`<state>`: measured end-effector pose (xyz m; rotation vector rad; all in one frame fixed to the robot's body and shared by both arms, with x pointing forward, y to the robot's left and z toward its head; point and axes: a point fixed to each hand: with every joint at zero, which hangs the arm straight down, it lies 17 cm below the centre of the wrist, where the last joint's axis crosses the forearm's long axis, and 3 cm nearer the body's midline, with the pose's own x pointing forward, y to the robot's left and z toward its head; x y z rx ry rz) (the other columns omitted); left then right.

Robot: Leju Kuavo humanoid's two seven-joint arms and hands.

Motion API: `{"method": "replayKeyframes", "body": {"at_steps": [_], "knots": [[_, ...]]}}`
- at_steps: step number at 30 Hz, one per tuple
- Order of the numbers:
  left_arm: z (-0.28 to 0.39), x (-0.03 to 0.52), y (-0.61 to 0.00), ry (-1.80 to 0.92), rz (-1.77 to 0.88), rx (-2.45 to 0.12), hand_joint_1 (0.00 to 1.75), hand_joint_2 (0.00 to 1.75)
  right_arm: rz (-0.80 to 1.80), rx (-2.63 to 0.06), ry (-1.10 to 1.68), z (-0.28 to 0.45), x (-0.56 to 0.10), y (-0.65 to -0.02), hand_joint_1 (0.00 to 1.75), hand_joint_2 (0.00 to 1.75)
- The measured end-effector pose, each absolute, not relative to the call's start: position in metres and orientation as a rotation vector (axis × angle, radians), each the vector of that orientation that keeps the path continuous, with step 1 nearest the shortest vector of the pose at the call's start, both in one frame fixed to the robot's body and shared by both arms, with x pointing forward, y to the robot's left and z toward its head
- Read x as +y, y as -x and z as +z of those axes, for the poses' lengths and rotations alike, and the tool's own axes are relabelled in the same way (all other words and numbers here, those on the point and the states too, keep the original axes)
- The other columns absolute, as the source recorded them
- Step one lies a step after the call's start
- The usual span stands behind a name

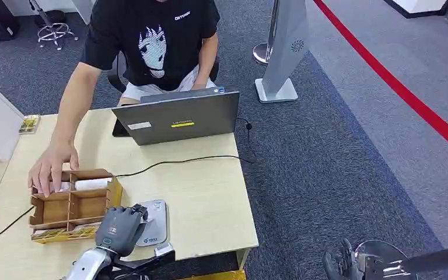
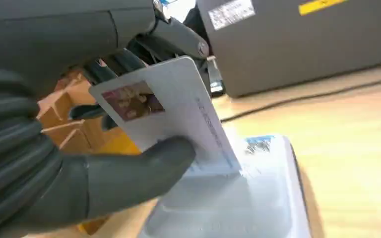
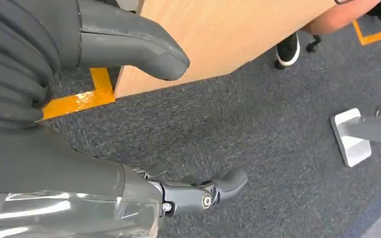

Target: Pass the card to the sensor for recognition and then transmit it.

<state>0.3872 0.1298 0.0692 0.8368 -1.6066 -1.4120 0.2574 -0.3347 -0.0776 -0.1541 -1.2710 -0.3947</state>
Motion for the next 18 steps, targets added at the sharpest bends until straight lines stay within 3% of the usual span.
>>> {"method": "replayKeyframes", "body": {"at_steps": [8, 14, 18], "knots": [[0.18, 0.159, -0.393, -1.172, -1.272, -1.751, 1.75, 1.75, -0.423, -1.263, 0.161, -0.078, -0.337, -0.243, 0.0, 1.75], [0.248, 0.229, -0.4, -1.423, -1.14, -1.747, 1.75, 1.75, -0.392, -1.263, 0.176, -0.079, -0.334, -0.242, 0.0, 1.75], [0.258, 0.271, -0.403, -1.496, -1.098, -1.674, 1.75, 1.75, -0.396, -1.266, 0.184, -0.078, -0.335, -0.242, 0.0, 1.75]]}}
